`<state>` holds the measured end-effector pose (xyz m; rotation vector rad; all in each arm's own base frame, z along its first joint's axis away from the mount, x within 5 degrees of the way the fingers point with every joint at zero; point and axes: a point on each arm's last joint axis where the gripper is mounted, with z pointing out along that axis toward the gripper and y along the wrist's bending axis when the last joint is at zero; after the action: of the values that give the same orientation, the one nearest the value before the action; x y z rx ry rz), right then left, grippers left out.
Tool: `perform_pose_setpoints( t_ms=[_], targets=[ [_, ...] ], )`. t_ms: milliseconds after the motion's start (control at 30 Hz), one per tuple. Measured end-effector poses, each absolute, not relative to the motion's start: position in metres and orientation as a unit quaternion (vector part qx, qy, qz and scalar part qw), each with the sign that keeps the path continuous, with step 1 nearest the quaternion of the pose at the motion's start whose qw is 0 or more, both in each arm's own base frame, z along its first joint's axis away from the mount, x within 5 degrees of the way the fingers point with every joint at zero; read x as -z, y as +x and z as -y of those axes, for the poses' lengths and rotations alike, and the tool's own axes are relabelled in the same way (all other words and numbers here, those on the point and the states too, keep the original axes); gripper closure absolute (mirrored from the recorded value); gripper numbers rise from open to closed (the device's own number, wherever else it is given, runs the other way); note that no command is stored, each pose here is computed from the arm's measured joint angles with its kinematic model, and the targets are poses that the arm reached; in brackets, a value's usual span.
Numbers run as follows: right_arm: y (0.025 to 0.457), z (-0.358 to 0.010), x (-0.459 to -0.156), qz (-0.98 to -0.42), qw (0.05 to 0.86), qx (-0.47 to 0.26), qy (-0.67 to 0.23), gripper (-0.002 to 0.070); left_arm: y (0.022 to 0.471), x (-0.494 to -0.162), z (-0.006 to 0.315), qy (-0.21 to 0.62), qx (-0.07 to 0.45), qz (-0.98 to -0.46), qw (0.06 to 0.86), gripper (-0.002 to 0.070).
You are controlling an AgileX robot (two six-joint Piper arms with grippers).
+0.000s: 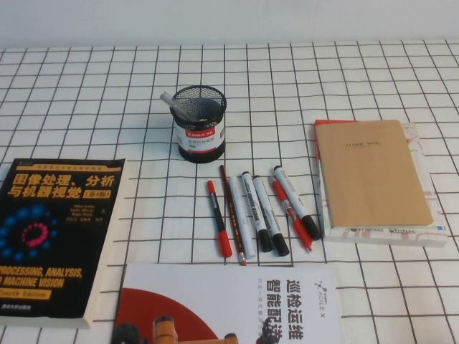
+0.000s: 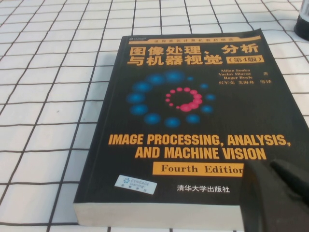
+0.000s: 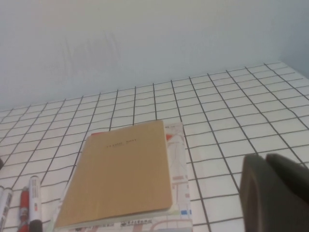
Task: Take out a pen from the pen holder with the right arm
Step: 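Take a marker out of the pen holder and lay it on the table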
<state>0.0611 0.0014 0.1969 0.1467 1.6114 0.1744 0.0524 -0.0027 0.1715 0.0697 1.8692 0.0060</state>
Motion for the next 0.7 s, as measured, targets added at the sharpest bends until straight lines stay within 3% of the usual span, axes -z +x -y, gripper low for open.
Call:
perform_pose_setpoints(
  t_ms=[367, 700],
  targets=[
    [0.057, -0.003, -0.190, -0.736, 0.669, -0.083, 0.059, 0.0692, 0.052, -0.172, 0.003, 0.030, -0.003, -0.804, 0.594, 0.0679],
    [0.056, -0.003, -0.185, -0.759, 0.651, -0.024, -0.011, 0.0692, 0.052, -0.172, 0.003, 0.030, -0.003, -0.804, 0.594, 0.0680]
  ],
)
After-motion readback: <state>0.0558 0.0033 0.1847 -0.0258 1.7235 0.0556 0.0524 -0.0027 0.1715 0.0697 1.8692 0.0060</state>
